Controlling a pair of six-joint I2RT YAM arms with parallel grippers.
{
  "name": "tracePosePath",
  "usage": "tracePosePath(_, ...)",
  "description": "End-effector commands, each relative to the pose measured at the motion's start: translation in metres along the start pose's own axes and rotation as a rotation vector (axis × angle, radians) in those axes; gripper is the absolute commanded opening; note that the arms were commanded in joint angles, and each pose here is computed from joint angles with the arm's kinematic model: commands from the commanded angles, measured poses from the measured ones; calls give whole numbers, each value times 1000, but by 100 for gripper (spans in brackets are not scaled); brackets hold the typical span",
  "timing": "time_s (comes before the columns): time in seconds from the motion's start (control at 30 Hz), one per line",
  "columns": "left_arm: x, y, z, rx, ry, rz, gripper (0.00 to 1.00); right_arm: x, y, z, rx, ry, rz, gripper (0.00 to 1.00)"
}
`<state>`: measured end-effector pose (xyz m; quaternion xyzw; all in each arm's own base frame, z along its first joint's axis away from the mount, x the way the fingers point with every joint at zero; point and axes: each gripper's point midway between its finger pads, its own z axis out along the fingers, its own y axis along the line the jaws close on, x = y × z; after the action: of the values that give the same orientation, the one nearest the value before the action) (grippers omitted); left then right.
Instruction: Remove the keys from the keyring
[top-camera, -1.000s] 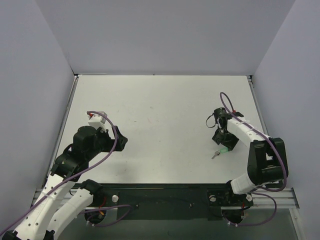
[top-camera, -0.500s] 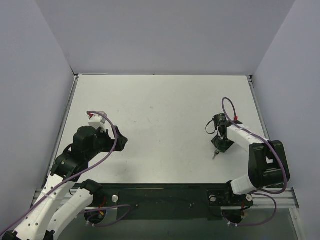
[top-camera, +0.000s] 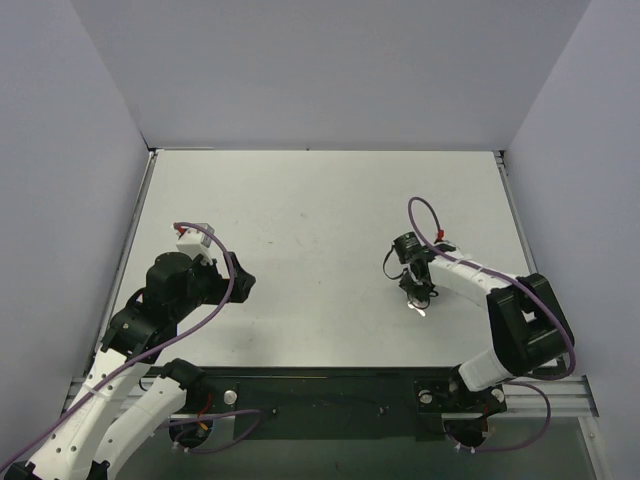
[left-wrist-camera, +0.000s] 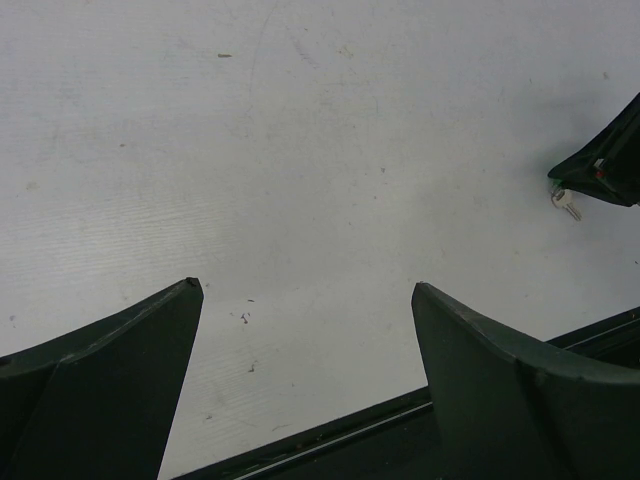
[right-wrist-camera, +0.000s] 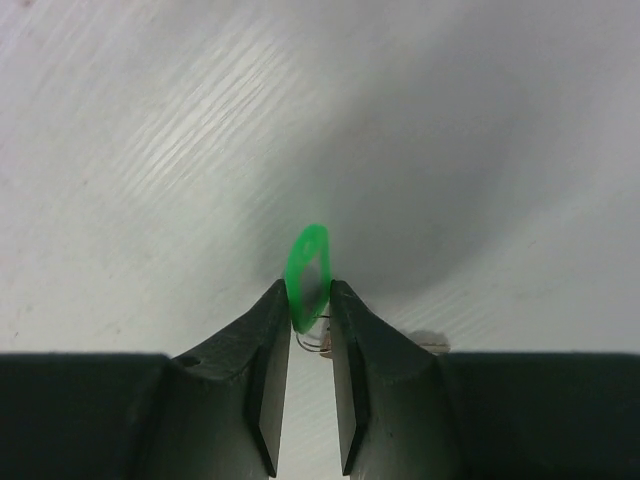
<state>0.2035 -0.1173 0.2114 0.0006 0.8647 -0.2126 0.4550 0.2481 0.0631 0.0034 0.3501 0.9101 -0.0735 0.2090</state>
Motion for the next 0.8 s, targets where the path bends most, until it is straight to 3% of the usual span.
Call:
tracePosePath(0.0,-10,-6,1,30,-44,12,97,41,15,-4,14,65,-71,18)
tracePosePath(0.27,-10,-5,1,26,-41,12,97,57,53,-15,-13,42,-168,15)
tracePosePath(0.63,-9,-5,2,23,-35,12,97,44,50,-17,37,7,-299,15)
tracePosePath(0.77,-9,-4,3,22,-36,13,97,39,50,-18,55,-12,-332,7)
